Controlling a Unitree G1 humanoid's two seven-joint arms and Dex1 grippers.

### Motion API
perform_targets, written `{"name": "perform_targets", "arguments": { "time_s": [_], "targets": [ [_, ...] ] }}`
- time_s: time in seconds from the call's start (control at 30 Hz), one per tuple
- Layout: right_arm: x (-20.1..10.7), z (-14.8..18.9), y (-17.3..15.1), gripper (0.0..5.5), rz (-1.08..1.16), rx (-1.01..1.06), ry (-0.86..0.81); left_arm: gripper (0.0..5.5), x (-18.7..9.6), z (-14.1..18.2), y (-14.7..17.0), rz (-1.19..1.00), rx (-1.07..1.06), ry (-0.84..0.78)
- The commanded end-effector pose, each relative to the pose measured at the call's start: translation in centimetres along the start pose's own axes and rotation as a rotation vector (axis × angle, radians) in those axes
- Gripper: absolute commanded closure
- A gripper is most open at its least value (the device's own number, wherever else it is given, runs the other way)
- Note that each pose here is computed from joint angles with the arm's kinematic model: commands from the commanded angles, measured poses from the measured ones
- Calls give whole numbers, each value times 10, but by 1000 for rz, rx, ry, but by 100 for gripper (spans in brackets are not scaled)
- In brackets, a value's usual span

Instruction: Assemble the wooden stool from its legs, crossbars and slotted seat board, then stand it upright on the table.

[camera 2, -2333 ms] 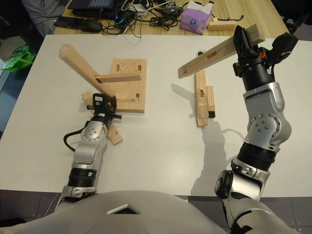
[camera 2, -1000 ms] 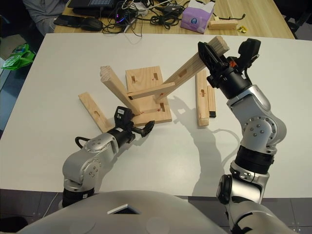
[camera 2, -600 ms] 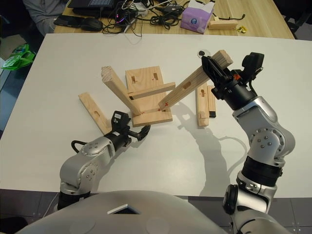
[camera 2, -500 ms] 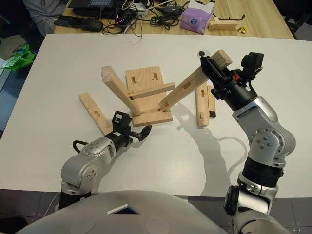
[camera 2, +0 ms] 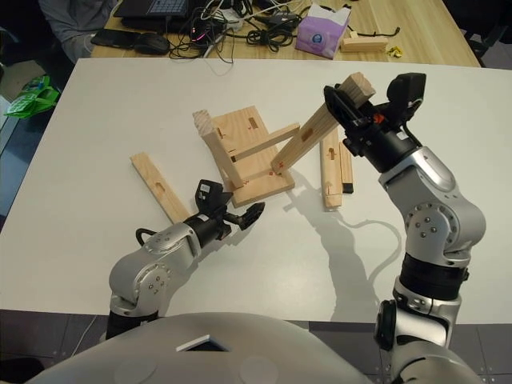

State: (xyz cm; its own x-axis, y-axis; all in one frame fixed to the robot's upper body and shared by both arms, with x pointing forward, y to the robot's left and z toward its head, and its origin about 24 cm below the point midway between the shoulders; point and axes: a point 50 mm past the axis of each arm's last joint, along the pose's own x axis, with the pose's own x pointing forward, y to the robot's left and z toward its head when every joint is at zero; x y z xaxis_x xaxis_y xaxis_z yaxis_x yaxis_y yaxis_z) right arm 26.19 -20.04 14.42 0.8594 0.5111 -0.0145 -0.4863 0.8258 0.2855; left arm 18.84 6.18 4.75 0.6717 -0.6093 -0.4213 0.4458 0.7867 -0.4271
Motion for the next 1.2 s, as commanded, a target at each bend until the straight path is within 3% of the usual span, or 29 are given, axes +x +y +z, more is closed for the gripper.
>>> {"name": "perform_targets", "arguments": {
  "time_s": [0.03, 0.57, 0.8, 0.97, 1.2],
  "targets": [
    [-3, -12, -6, 450, -75, -34, 152, 55, 5, 4, 3, 20, -15, -22],
    [0, -41, -28, 450, -190, 96, 303, 55, 14, 19, 5, 49, 12, -84],
    [5, -35, -23, 450, -136, 49, 292, 55, 31, 14, 8, 86, 14, -59],
    [11, -28, -22, 450, -107, 12, 292, 55, 42, 8, -1, -22, -45, -86],
    [14, -30, -19, 450, -87, 9, 303, 55, 47, 5, 3, 8, 57, -76]
  ]
}}
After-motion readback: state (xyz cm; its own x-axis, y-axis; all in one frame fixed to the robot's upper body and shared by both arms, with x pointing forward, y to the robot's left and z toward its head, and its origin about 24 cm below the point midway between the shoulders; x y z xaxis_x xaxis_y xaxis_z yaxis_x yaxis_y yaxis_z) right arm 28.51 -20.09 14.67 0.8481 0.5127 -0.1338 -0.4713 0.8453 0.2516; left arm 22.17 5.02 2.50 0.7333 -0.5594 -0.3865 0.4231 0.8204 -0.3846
